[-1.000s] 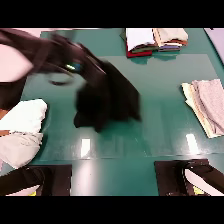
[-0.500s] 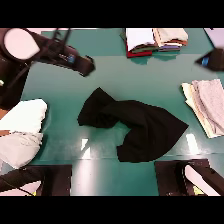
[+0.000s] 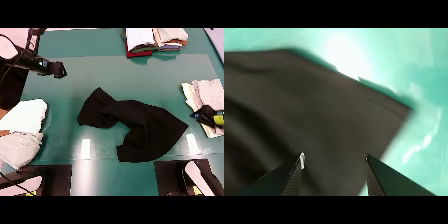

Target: Fold the shirts.

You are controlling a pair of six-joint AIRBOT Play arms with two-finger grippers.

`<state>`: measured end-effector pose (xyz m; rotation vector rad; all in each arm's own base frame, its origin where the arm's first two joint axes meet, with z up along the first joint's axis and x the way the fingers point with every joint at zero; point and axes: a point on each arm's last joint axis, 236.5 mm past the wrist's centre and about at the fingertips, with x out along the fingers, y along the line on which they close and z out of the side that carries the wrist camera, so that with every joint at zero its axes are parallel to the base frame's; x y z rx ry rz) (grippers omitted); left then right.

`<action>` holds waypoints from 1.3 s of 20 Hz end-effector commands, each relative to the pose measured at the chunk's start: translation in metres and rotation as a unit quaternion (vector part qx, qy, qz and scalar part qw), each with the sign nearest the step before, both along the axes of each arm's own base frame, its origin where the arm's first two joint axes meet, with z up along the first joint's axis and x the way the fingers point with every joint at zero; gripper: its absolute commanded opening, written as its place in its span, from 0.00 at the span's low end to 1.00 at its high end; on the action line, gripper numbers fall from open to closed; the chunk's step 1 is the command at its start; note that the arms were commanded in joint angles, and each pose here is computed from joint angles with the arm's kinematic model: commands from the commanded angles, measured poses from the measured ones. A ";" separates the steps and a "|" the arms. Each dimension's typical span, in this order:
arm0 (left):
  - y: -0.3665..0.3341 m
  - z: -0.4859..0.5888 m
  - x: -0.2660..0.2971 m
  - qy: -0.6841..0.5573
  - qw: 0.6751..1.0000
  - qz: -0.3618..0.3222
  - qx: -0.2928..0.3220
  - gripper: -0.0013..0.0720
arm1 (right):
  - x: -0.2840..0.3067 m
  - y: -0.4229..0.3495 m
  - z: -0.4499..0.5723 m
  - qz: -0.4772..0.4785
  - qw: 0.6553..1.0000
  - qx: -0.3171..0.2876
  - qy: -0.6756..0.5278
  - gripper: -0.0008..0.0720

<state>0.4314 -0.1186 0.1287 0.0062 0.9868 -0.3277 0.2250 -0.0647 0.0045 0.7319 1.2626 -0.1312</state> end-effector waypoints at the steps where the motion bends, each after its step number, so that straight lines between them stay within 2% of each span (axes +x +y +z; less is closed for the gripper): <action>1: 0.009 -0.028 -0.001 0.022 1.000 0.012 -0.001 0.77 | -0.026 -0.025 -0.032 -0.067 0.997 -0.004 0.031 0.64; 3: 0.009 -0.031 -0.001 0.022 1.000 0.013 -0.001 0.77 | -0.024 -0.032 -0.035 -0.077 0.997 -0.006 0.030 0.64; 7: 0.009 -0.030 0.001 0.017 1.000 0.015 -0.002 0.77 | -0.021 -0.025 -0.062 -0.061 0.995 0.035 0.070 0.63; 13: 0.009 -0.029 0.002 0.016 1.000 0.015 -0.002 0.77 | 0.003 -0.003 -0.094 -0.001 0.996 0.032 0.088 0.62; 15: 0.009 -0.029 0.004 0.013 1.000 0.016 -0.003 0.77 | 0.007 0.004 -0.100 0.016 0.995 0.030 0.091 0.54; 18: 0.008 -0.040 0.005 0.026 1.000 0.016 -0.001 0.77 | 0.015 0.012 -0.099 0.051 0.996 0.012 0.075 0.15; 19: 0.007 -0.047 0.006 0.035 0.999 0.015 -0.001 0.77 | 0.019 0.013 -0.094 0.062 0.996 0.001 0.061 0.07; 20: 0.006 -0.056 0.007 0.045 0.999 0.015 -0.003 0.77 | 0.024 0.013 -0.086 0.066 0.997 -0.012 0.045 0.04; 24: -0.005 -0.108 0.008 0.115 0.993 0.012 -0.015 0.77 | 0.031 0.014 -0.052 0.072 0.996 -0.049 -0.010 0.04; 26: -0.022 -0.139 0.001 0.163 0.986 -0.008 -0.041 0.77 | 0.030 0.015 -0.040 0.074 0.995 -0.059 -0.026 0.04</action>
